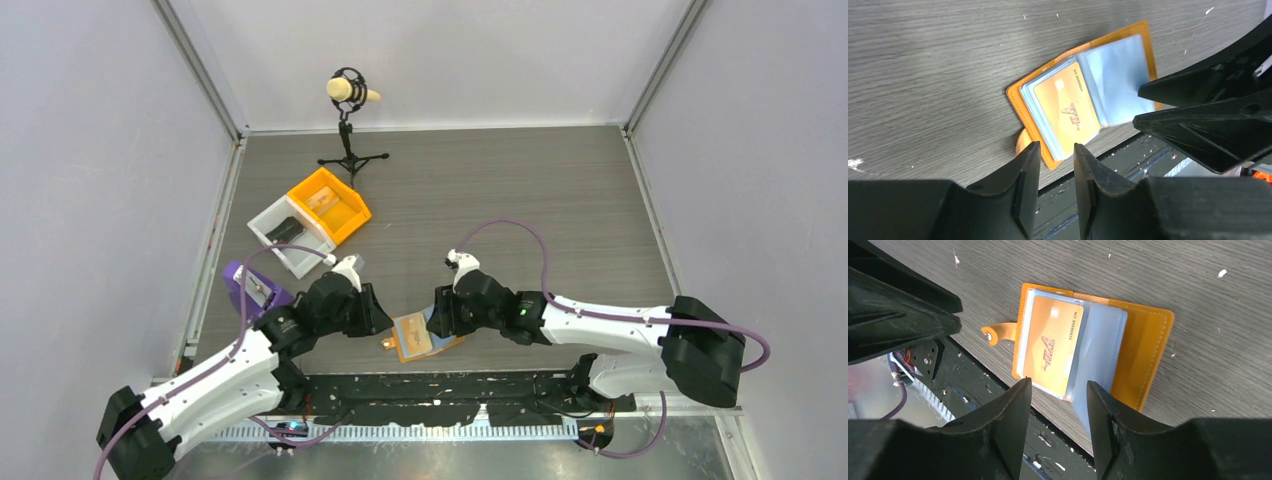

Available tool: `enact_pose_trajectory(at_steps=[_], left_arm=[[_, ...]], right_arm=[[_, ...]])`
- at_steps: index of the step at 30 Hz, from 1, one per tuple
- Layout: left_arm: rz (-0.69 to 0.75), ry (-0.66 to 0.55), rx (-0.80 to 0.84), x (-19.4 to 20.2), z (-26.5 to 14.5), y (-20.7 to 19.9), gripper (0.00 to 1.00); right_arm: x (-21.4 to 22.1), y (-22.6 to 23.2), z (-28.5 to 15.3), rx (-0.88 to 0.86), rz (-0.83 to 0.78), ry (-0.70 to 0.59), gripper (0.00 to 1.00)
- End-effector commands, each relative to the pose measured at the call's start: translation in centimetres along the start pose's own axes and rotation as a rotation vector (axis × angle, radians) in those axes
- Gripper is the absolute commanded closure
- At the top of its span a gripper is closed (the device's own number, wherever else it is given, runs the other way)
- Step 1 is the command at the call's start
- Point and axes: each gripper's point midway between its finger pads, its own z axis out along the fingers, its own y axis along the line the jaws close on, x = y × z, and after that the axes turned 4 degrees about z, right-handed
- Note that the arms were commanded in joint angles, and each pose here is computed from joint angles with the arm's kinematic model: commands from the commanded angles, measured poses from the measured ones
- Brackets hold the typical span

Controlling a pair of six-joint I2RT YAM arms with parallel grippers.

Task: Take the credit cards out of the card holder
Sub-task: Remove the credit card from the card holder.

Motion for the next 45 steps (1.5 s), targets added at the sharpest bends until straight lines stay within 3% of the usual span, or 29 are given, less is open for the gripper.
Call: enact_pose_trajectory(at_steps=[1, 6, 17, 24, 45], left_arm=[[0.019, -0.082, -0.015, -2.2, -1.5, -0.7, 0.67], [-0.028, -0.071, 0.126, -1.7, 0.0, -2.8, 0.72], [-0.034, 0.001, 0.138, -0.2, 3.8, -2.4, 0.85], [-0.041, 0.035, 0.097, 1.4, 5.2, -0.6, 0.88], [-0.062, 0.054, 0.062, 3.1, 6.0, 1.0, 0.88]], right_arm=[[-0.8, 1.1, -0.3, -0.075, 0.000, -0.017, 0.51], [-1.0, 2.7, -0.1, -0.160, 0.011, -0.005, 0.56], [1.4, 1.4, 2.1, -0.173, 0.040, 0.080, 0.61], [2.0, -0.9, 3.0, -0.151, 0.100, 0.085, 0.66], [2.7, -1.1, 3.2, -0.261, 0.175, 0.109, 0.72]])
